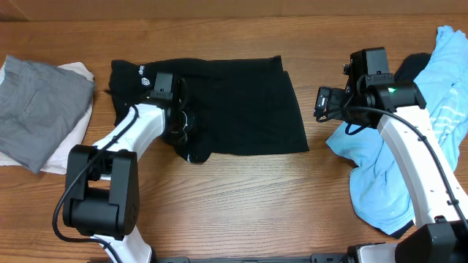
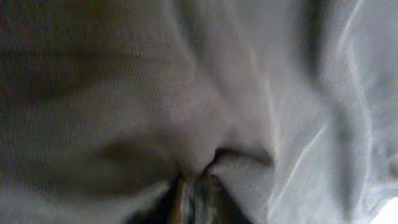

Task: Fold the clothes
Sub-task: 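Grasp the lower-left hem of the black shirt with the left gripper, then grasp the lower-right hem of the black shirt with the right gripper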

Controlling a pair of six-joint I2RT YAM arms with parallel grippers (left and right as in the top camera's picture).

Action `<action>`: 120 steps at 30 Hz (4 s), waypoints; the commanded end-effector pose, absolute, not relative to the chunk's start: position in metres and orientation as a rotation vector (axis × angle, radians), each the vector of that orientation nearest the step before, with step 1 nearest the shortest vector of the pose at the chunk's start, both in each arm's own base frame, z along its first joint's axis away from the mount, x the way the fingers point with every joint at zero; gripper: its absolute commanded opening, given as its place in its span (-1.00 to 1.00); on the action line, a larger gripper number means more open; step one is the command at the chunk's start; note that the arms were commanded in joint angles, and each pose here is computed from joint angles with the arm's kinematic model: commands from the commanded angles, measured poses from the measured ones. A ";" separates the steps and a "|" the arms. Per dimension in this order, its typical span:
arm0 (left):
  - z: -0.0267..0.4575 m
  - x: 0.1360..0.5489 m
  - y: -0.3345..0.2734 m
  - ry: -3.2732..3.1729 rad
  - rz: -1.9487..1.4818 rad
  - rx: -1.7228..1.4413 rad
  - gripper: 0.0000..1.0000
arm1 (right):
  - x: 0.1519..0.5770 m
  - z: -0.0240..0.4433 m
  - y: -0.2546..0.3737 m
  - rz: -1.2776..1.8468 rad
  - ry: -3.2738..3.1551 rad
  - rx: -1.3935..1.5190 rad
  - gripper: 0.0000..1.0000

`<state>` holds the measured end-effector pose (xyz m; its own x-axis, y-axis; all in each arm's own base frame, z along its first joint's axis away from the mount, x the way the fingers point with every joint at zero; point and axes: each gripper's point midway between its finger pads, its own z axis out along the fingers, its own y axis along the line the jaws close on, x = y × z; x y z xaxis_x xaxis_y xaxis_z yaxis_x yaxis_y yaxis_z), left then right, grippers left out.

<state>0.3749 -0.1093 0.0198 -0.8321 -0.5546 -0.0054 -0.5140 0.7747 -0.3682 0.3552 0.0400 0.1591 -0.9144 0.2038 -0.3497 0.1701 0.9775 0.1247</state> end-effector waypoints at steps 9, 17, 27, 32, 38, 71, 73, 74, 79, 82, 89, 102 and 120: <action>0.053 0.359 -0.089 2.950 -0.373 -0.683 -0.92 | 0.353 0.158 0.038 0.132 2.765 0.279 1.00; 0.049 0.339 -0.084 3.019 -0.303 -0.754 -0.92 | 0.351 0.157 0.038 0.130 2.775 0.279 1.00; 0.082 0.276 -0.020 3.054 0.268 -0.873 -0.92 | 0.320 0.145 0.055 0.257 2.927 0.287 1.00; 0.098 0.261 -0.016 3.060 0.292 -0.875 -0.92 | 0.308 0.134 0.069 0.348 2.985 0.270 1.00; 0.091 0.237 -0.008 3.129 0.400 -0.872 -0.91 | 0.292 0.098 0.087 0.487 3.028 0.250 1.00; 0.057 0.237 -0.024 3.138 0.238 -0.891 -0.91 | 0.322 -0.012 0.088 0.545 2.830 0.707 0.22; 0.057 0.237 -0.024 3.138 0.238 -0.891 -0.91 | 0.320 -0.016 0.079 0.465 2.834 0.724 0.21; 0.057 0.237 -0.024 3.138 0.239 -0.889 -0.90 | 0.320 -0.017 0.074 0.425 2.832 0.729 0.15; 0.057 0.238 -0.024 3.139 0.236 -0.878 -0.89 | 0.322 -0.017 0.071 0.403 2.822 0.730 -0.19; 0.057 0.238 -0.024 3.139 0.236 -0.878 -0.90 | 0.326 -0.016 0.069 0.385 2.800 0.726 -0.21; 0.057 0.238 -0.024 3.139 0.236 -0.878 -0.89 | 0.332 -0.015 0.069 0.387 2.778 0.718 -0.49; 0.057 0.239 -0.024 3.136 0.233 -0.877 -0.88 | 0.321 -0.010 0.063 0.332 2.864 0.670 0.32; 0.057 0.240 -0.025 3.132 0.229 -0.877 -0.89 | 0.316 0.004 0.101 0.372 3.001 0.615 0.31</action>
<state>0.2402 -0.0243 0.0554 -0.8543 -0.5139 0.0782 -0.4955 0.8505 0.1764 0.3108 0.0910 0.0088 -0.9175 0.3977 -0.0104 0.3840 0.8922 0.2379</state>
